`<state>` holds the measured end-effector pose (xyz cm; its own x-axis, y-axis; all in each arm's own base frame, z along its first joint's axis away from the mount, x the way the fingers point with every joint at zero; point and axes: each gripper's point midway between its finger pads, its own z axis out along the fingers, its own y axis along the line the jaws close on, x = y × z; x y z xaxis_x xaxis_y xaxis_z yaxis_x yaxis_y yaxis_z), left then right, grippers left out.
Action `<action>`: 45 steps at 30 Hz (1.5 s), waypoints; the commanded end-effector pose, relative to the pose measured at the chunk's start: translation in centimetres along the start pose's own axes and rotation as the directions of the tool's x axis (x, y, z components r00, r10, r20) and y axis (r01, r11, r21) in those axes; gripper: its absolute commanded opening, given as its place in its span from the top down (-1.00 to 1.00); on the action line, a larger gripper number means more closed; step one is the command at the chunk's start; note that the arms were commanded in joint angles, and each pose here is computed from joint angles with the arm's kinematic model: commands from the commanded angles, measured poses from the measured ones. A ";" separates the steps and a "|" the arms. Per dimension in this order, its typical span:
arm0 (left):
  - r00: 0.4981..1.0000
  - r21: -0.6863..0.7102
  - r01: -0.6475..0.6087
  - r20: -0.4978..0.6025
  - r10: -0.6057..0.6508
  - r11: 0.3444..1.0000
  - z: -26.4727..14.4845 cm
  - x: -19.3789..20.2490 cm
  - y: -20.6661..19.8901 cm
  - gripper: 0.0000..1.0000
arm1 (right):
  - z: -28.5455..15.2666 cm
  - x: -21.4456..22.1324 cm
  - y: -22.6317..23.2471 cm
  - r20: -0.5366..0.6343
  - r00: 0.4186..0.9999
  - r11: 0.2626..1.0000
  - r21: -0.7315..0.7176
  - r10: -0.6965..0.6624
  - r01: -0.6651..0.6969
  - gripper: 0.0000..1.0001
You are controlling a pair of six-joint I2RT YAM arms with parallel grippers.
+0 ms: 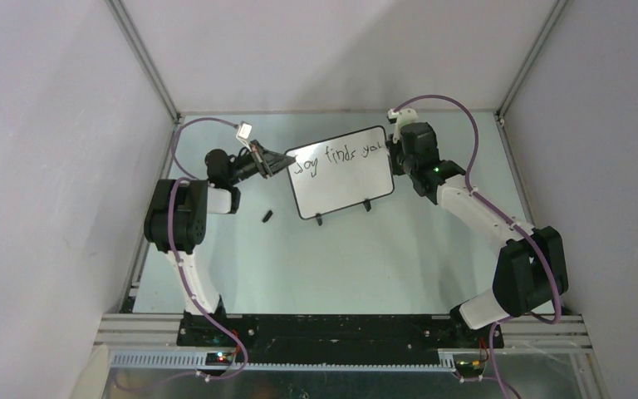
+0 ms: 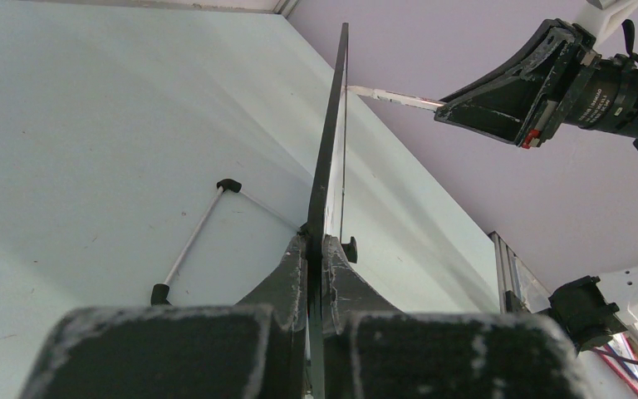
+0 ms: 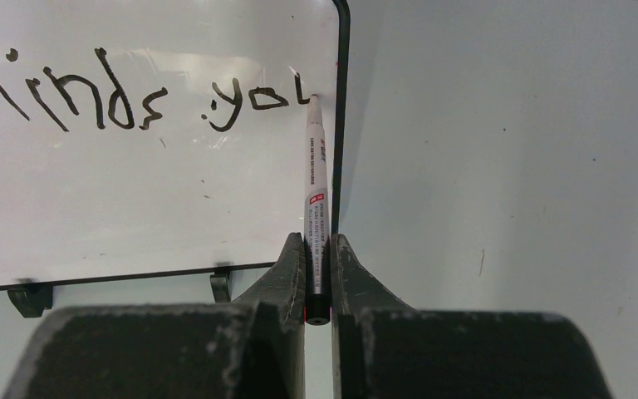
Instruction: Write a sentence on the whiteboard
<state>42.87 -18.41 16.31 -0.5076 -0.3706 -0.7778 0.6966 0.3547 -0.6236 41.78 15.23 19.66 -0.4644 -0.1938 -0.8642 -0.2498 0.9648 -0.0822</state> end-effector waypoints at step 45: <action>0.995 0.026 -0.102 0.003 0.102 0.994 -0.3 -0.8 -1.0 1.00 | -0.6 -0.3 -0.7 -0.003 1.000 0.999 0.032 0.003 -0.003 1.00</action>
<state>42.86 -18.41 16.31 -0.5079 -0.3707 -0.7776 0.6964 0.3546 -0.6239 42.01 15.06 19.56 -0.4734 -0.2001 -0.8578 -0.2402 0.9663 -0.0929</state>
